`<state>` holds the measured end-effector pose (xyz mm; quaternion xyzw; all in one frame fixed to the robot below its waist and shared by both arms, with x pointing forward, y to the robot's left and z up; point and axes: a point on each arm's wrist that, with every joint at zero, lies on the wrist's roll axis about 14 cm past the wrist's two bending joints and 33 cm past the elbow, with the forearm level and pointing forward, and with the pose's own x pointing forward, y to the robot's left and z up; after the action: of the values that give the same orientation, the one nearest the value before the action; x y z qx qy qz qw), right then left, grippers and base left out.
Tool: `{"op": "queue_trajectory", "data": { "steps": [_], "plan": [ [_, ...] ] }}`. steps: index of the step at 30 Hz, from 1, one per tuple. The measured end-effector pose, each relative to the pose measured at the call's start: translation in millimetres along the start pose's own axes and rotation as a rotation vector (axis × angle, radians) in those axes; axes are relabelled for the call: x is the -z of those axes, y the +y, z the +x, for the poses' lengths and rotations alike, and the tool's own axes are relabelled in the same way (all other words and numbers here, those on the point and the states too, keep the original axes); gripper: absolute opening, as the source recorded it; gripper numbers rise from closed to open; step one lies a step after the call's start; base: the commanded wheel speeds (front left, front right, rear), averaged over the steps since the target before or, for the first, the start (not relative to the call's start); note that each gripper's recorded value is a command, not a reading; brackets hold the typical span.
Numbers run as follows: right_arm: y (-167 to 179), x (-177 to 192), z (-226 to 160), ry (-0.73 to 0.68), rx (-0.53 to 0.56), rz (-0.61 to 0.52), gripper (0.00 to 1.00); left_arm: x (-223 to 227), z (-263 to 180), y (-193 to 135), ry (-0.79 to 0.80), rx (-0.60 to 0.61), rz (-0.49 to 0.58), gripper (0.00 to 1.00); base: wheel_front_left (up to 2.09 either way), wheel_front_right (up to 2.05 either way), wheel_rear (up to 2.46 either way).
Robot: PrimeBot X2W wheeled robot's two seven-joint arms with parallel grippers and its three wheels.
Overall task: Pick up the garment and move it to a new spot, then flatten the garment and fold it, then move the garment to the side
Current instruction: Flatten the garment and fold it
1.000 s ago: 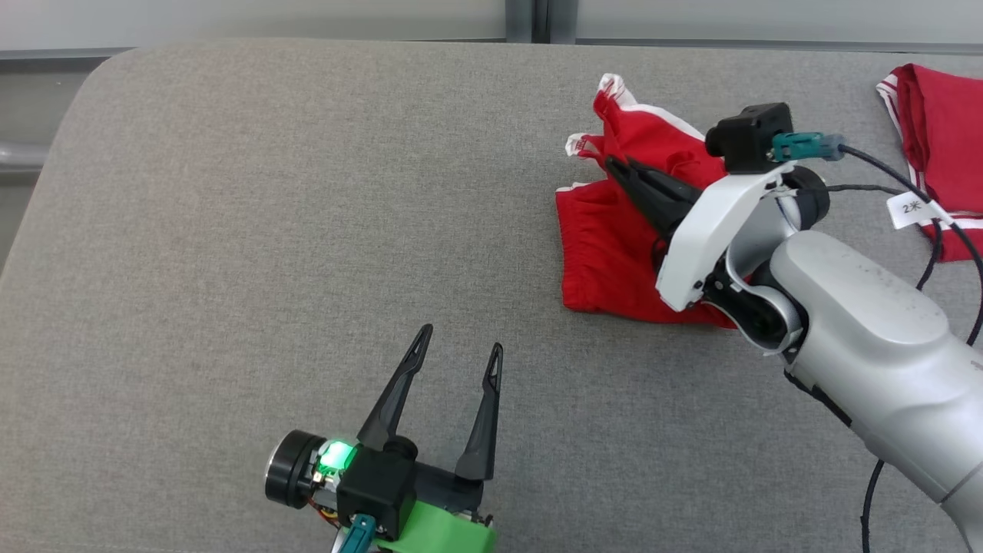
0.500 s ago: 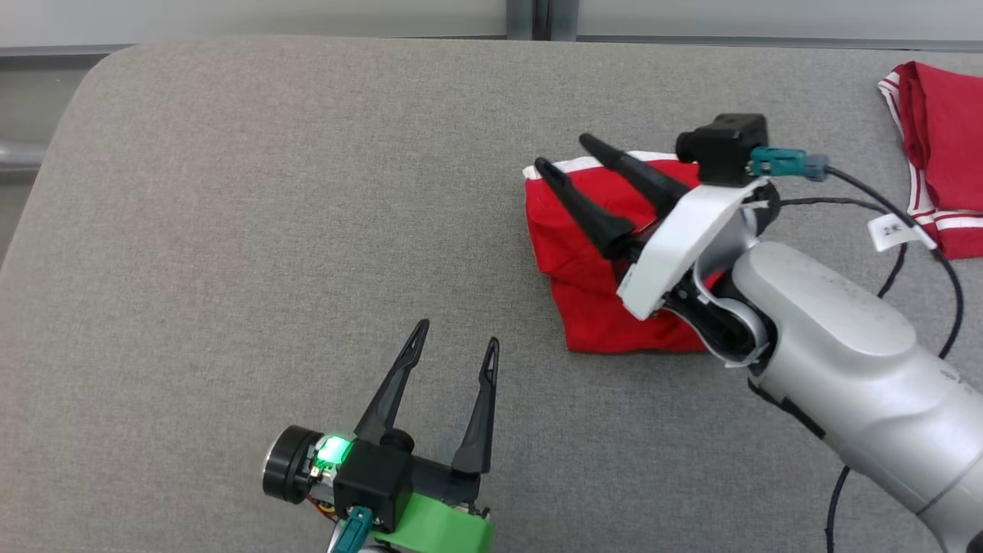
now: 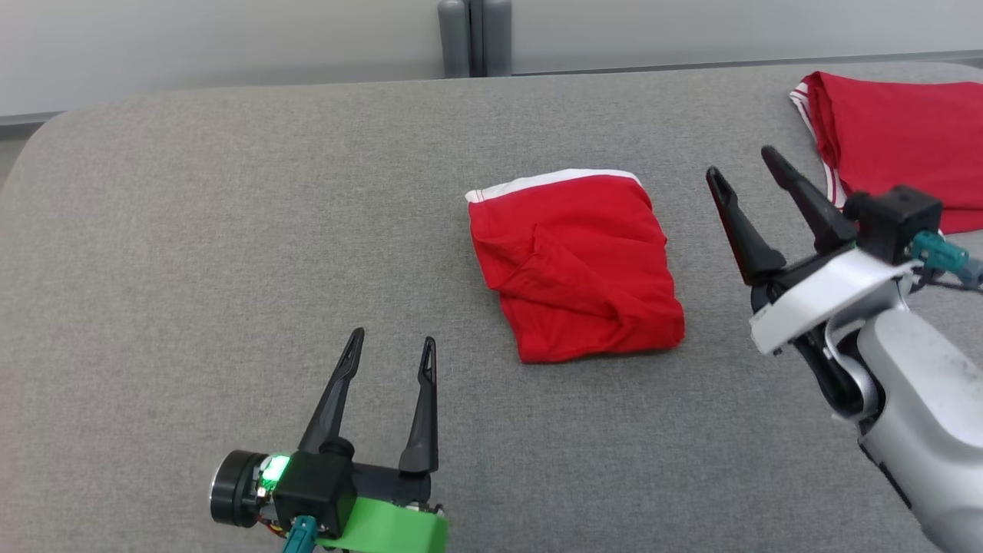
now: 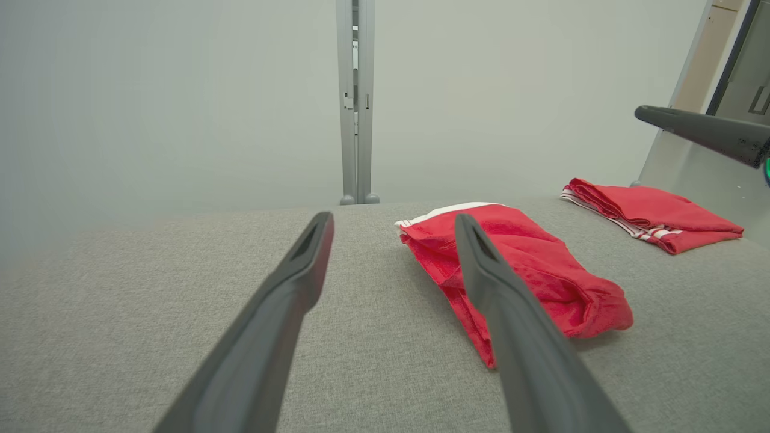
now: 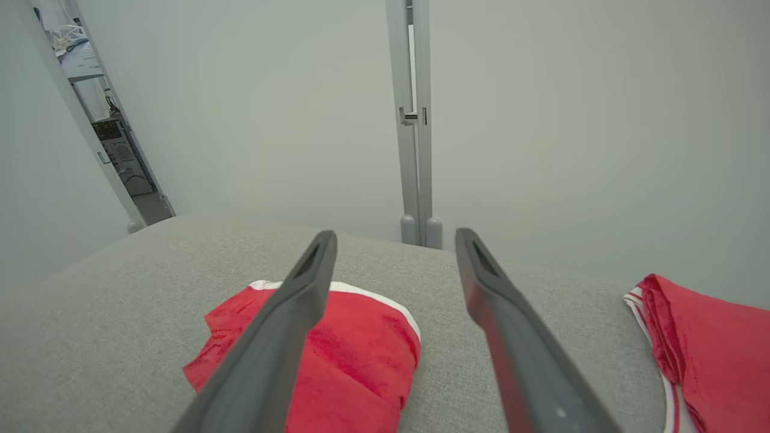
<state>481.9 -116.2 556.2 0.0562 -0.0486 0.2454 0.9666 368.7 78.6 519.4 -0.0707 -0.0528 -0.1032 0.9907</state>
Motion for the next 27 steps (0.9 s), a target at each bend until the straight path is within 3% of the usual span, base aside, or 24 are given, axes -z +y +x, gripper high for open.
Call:
{"op": "queue_trajectory", "data": {
  "steps": [8, 14, 15, 16, 17, 27],
  "plan": [
    [-1, 24, -54, 0.028, 0.107, 0.042, 1.0, -6, -2, -7, -0.019, 0.028, -0.003, 1.0, 0.0, 0.0, 0.0],
    [11, 32, -57, 0.042, 0.084, 0.055, 0.98, -10, -5, -6, -0.028, 0.023, 0.004, 1.0, 0.0, 0.0, 0.0],
    [14, 34, -55, 0.049, 0.07, 0.053, 0.49, -10, -6, -5, -0.027, 0.02, 0.004, 1.0, 0.0, 0.0, 0.0],
    [18, 36, -52, 0.057, 0.05, 0.046, 0.19, -10, -7, -4, -0.026, 0.016, 0.005, 1.0, 0.0, 0.0, 0.0],
    [21, 38, -49, 0.066, 0.03, 0.036, 0.0, -10, -8, -3, -0.026, 0.012, 0.005, 1.0, 0.0, 0.0, 0.0],
    [50, 73, -6, 0.234, -0.267, -0.16, 0.0, -4, -10, 5, -0.003, -0.022, -0.006, 1.0, 0.0, 0.0, 0.0]
  ]
}}
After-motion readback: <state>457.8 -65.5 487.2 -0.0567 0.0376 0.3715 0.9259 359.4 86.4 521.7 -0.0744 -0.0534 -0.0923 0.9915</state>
